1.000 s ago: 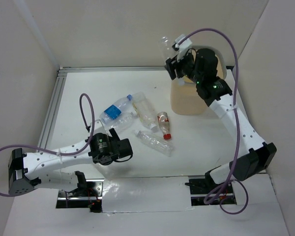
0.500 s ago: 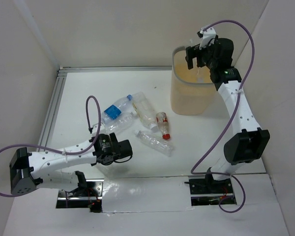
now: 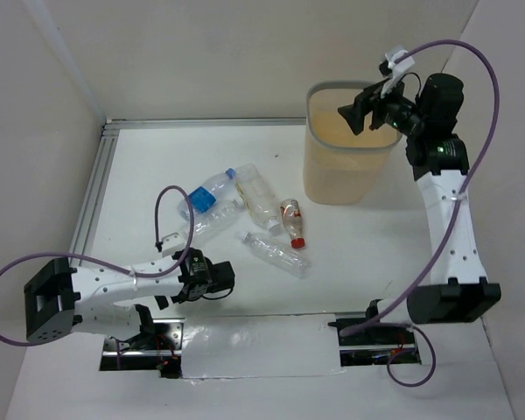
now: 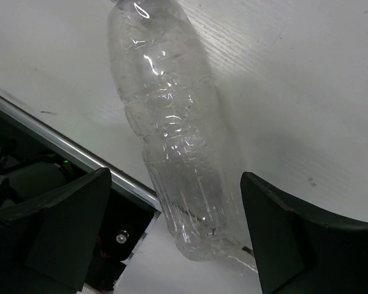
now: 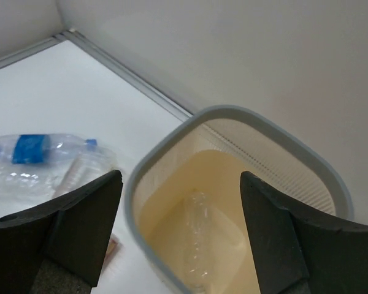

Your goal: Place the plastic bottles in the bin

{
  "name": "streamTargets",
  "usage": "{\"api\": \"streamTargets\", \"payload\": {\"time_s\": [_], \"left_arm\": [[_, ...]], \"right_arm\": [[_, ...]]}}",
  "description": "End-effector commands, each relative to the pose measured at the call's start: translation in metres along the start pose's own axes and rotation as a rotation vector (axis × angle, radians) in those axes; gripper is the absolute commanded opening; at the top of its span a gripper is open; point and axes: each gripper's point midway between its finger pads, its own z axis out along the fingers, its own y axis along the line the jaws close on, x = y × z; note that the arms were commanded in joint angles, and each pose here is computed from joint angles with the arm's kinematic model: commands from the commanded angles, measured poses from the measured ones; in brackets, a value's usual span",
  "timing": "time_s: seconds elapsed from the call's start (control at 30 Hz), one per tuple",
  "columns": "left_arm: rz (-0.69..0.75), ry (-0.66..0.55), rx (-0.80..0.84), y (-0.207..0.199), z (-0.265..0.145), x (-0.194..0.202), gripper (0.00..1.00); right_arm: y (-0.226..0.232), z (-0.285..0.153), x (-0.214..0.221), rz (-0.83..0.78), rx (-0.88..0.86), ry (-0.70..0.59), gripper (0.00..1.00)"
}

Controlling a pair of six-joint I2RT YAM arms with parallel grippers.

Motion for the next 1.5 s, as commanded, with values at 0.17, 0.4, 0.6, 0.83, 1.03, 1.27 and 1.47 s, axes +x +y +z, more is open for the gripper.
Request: {"api": "streamTargets", "payload": {"time_s": [0.17,0.4,0.6,0.83,1.03,1.27,1.47], "left_arm": [[-0.13,0.039,0.063,-0.013,0.024,0.024,0.99],[-0.145,-0.002,0.067,-0.02,0.037,0.025,0.72],[-0.16,0.002,0.134,-0.024,0.033,0.022,0.4],[-0.098,-0.158,0.347,-0.064,-0.051,-0.041,0.13],[0.017,-0.348,0.592,-0.125,-0.148,-0.107,0.1],[0.007,-0.589,1.077,-0.211,-0.274,-0.197,0.08],[-0.023,-0.697,1.345,-0.267,-0.335,-0.28,0.08]], "right_arm": [[0.044,-0.036,0.023,0.08,-0.146,0.036,0.84],[0.073,-0.052,0.041,0.129,-0.255,0.08,0.8],[0.121,-0.077,0.055,0.098,-0.499,0.093,0.6],[0.165,-0.091,0.108,0.013,-0.607,0.226,0.26],[0.178,-0.109,0.177,-0.022,-0.552,0.371,0.71],[0.176,-0.129,0.233,-0.1,-0.465,0.472,0.41],[0.171,-0.143,0.262,-0.148,-0.389,0.513,0.32]]}}
